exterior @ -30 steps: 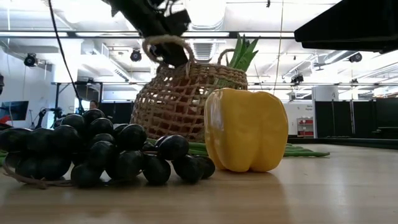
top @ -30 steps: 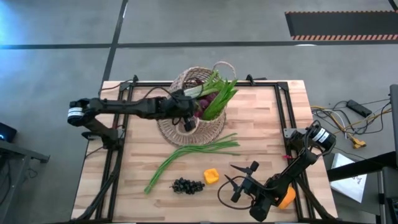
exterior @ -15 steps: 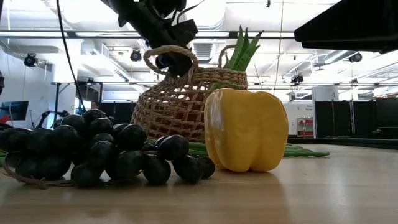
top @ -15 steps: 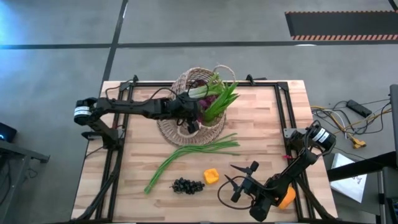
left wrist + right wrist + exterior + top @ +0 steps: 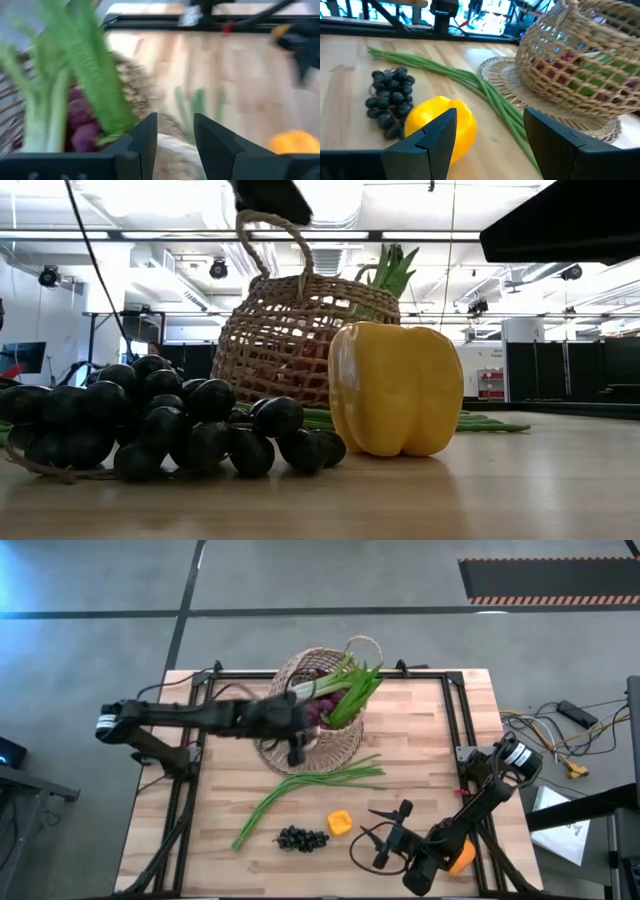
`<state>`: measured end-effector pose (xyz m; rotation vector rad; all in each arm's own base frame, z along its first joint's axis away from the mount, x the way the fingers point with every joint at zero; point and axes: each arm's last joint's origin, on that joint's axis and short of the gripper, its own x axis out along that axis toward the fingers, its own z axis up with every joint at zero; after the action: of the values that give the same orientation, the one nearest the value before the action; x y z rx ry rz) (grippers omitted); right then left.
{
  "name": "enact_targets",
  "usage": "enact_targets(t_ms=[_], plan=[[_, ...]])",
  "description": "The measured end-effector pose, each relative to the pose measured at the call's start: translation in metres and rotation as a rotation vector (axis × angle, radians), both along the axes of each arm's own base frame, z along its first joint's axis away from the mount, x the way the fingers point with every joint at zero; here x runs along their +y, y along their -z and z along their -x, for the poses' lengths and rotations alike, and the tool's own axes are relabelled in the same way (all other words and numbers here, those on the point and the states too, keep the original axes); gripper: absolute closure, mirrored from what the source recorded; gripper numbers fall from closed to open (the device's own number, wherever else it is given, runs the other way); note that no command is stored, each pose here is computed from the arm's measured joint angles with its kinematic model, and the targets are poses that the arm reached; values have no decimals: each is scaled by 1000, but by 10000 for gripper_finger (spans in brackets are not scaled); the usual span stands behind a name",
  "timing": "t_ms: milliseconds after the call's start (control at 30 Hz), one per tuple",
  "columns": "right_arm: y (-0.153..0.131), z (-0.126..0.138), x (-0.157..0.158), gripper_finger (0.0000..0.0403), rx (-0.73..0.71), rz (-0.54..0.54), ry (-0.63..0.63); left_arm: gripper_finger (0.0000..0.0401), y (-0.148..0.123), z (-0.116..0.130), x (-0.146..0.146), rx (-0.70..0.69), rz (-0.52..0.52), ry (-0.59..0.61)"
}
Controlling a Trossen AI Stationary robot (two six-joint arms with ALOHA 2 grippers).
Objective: Build produce basket
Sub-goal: Put the green string beans into the brown basket
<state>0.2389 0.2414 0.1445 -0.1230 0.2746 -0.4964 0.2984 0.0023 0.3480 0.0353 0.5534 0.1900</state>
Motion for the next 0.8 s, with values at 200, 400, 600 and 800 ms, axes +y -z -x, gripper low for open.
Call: enact_targets(t_ms=[200, 400, 600, 800], plan=[[-4, 1, 0, 182, -3, -12, -7, 289, 0, 30, -63, -26, 18, 88], [-3, 1, 0, 182, 0, -8, -8, 289, 33, 65, -123, 84, 133, 81], [-3, 1, 0, 182, 3, -4, -10, 289, 92, 97, -155, 216, 318, -88], [-3, 1, 0, 182, 5, 2, -10, 290, 144, 123, -162, 421, 522, -236]])
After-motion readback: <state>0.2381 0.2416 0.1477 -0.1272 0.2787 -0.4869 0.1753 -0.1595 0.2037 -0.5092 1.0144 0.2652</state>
